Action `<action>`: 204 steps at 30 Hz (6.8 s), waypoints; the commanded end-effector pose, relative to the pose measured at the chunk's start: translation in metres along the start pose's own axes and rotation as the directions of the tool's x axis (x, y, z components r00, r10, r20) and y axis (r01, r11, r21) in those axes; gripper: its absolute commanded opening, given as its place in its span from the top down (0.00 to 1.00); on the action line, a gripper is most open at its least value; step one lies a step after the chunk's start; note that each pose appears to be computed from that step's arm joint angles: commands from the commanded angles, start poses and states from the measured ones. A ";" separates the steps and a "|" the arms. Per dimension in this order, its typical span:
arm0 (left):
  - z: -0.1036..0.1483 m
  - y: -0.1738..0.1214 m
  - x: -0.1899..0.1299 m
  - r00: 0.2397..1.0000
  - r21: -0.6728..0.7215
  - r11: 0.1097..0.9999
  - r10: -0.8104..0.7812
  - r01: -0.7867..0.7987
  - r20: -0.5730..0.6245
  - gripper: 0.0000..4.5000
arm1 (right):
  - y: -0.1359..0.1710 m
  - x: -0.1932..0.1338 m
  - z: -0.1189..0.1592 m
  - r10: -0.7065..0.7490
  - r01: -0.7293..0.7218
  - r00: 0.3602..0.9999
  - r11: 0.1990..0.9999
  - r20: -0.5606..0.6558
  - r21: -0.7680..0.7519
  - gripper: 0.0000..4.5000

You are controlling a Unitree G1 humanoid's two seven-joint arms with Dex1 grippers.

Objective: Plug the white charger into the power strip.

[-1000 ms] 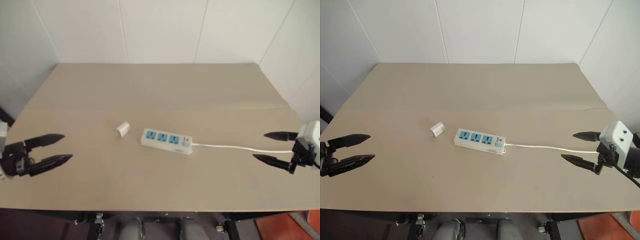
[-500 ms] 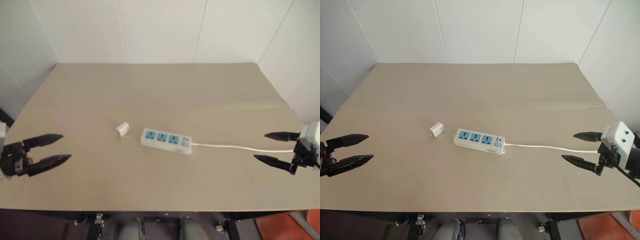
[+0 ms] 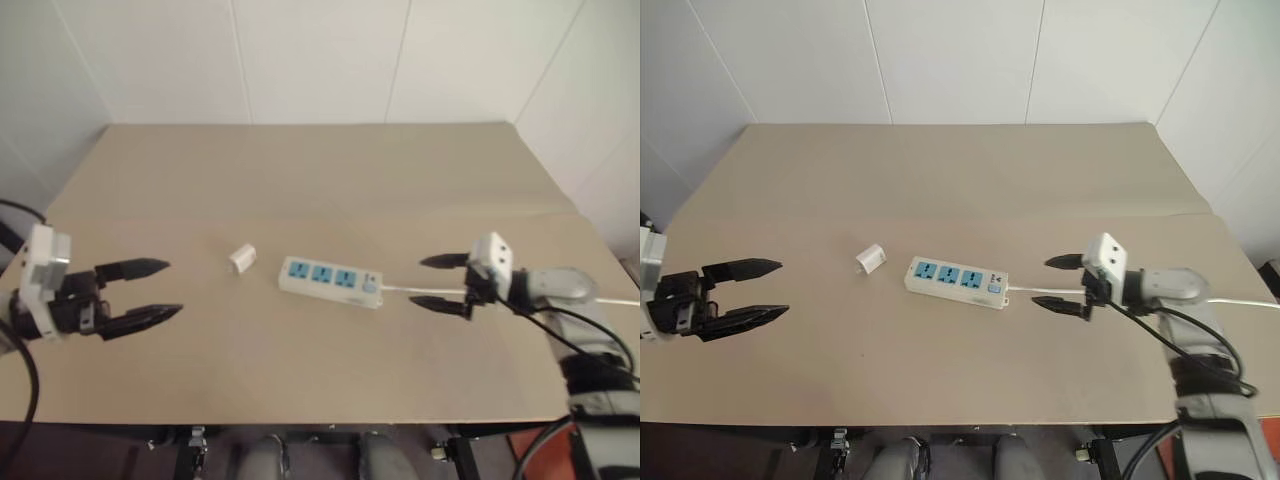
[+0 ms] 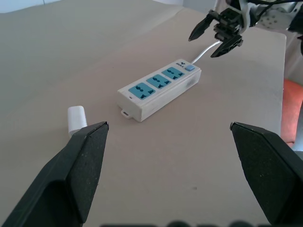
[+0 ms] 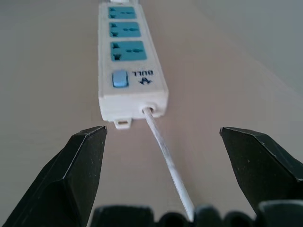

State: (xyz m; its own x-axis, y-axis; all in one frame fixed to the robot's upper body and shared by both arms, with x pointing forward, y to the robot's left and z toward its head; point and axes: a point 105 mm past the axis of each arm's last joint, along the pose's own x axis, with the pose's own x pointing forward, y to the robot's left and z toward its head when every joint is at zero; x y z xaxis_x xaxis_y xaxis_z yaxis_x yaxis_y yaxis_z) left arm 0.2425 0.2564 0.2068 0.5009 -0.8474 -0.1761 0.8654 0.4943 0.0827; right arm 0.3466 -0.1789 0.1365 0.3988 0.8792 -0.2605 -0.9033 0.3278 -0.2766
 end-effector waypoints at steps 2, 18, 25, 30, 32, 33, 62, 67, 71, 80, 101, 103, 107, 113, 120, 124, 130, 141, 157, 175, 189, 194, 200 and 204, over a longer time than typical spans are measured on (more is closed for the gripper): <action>0.006 -0.006 0.003 1.000 0.044 0.999 -0.008 0.008 0.012 0.00 | -0.002 0.018 -0.002 0.068 -0.068 0.997 0.998 0.027 0.003 0.00; -0.003 -0.013 -0.005 0.999 0.038 0.999 0.039 -0.038 -0.021 0.00 | 0.013 0.061 -0.004 0.134 -0.143 0.981 0.988 0.140 0.053 0.00; -0.003 -0.010 -0.005 0.999 0.047 0.998 0.043 -0.042 -0.020 0.00 | 0.015 0.067 -0.010 0.066 -0.075 0.982 0.996 0.178 0.043 0.00; -0.003 -0.008 -0.003 0.999 0.048 0.998 0.037 -0.036 -0.019 0.00 | 0.017 0.063 -0.015 0.062 -0.065 0.983 0.998 0.171 0.012 0.00; -0.002 -0.007 0.000 1.000 0.048 0.998 0.027 -0.027 -0.012 0.00 | 0.014 0.060 -0.014 0.063 -0.064 0.984 0.998 0.169 0.006 0.00; -0.002 -0.007 0.000 1.000 0.049 0.999 0.024 -0.023 -0.011 0.00 | 0.013 0.059 -0.013 0.062 -0.064 0.984 0.998 0.168 0.004 0.00; 0.010 0.002 0.010 0.999 0.080 0.996 0.048 -0.049 0.026 0.00 | 0.021 0.060 -0.014 0.136 -0.128 0.976 0.990 0.172 -0.057 0.24; 0.041 0.035 0.024 0.979 0.235 0.951 0.198 -0.203 0.045 0.00 | 0.038 0.051 -0.004 0.315 -0.294 0.936 0.946 0.159 -0.139 0.24; 0.080 0.064 0.046 0.938 0.312 0.887 0.343 -0.340 0.047 0.00 | 0.051 0.058 -0.002 0.391 -0.368 0.910 0.915 0.140 -0.162 0.24; 0.070 0.112 0.113 0.752 0.142 0.959 0.281 -0.246 -0.597 0.00 | 0.069 0.078 -0.009 0.432 -0.416 0.893 0.899 0.125 -0.133 0.24; -0.011 0.119 0.173 0.504 0.149 0.946 0.283 -0.289 -0.816 0.00 | 0.078 0.086 -0.022 0.390 -0.381 0.916 0.919 0.095 -0.106 0.24; -0.014 0.118 0.174 0.502 0.143 0.945 0.280 -0.293 -0.818 0.00 | 0.078 0.086 -0.023 0.387 -0.377 0.917 0.920 0.093 -0.107 0.24; -0.024 0.118 0.174 0.475 0.165 0.943 0.291 -0.290 -0.830 0.00 | 0.077 0.086 -0.024 0.376 -0.366 0.923 0.924 0.086 -0.107 0.24; -0.030 0.117 0.178 0.471 0.174 0.936 0.307 -0.305 -0.827 0.00 | 0.079 0.087 -0.025 0.369 -0.360 0.925 0.927 0.086 -0.106 0.24; -0.038 0.116 0.177 0.447 0.180 0.936 0.306 -0.303 -0.841 0.27 | 0.079 0.088 -0.027 0.354 -0.346 0.932 0.933 0.079 -0.097 0.24; -0.041 0.116 0.175 0.428 0.183 0.938 0.301 -0.295 -0.852 0.53 | 0.080 0.087 -0.028 0.350 -0.343 0.934 0.935 0.078 -0.093 0.24; -0.042 0.115 0.174 0.423 0.184 0.940 0.297 -0.287 -0.856 0.77 | 0.078 0.087 -0.028 0.339 -0.333 0.938 0.939 0.076 -0.088 0.24; 0.059 0.106 0.213 0.831 -0.032 0.967 0.202 -0.255 -0.518 0.77 | 0.078 0.083 -0.029 0.337 -0.331 0.939 0.940 0.067 -0.084 0.24; 0.066 -0.002 0.153 0.898 0.009 0.920 -0.385 0.392 0.211 0.77 | 0.079 0.083 -0.035 0.372 -0.368 0.928 0.925 0.029 -0.095 0.24; 0.016 -0.033 0.172 0.764 0.121 0.818 -0.570 0.563 0.303 0.77 | 0.083 0.089 -0.036 0.341 -0.336 0.939 0.937 0.045 -0.095 0.24; -0.017 -0.025 0.192 0.755 0.077 0.807 -0.577 0.585 0.311 0.77 | 0.089 0.091 -0.036 0.347 -0.341 0.937 0.934 0.043 -0.103 0.24; -0.024 -0.027 0.199 0.753 0.071 0.804 -0.581 0.591 0.309 0.77 | 0.091 0.092 -0.036 0.348 -0.342 0.936 0.934 0.044 -0.105 0.24; -0.030 -0.032 0.206 0.746 0.069 0.798 -0.587 0.599 0.316 0.77 | 0.093 0.092 -0.037 0.348 -0.342 0.936 0.934 0.044 -0.103 0.24; -0.030 -0.030 0.208 0.754 0.068 0.808 -0.573 0.585 0.321 0.77 | 0.093 0.092 -0.037 0.348 -0.342 0.937 0.934 0.043 -0.102 0.24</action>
State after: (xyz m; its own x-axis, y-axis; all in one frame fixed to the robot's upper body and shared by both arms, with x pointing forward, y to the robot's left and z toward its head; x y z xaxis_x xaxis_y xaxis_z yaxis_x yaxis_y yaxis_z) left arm 0.3168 0.0722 0.1282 -0.1078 -0.9857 0.1296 0.9936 -0.1111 -0.0185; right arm 0.3163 -0.0852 0.0761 0.1060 0.9703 -0.2173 -0.9453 0.0305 -0.3247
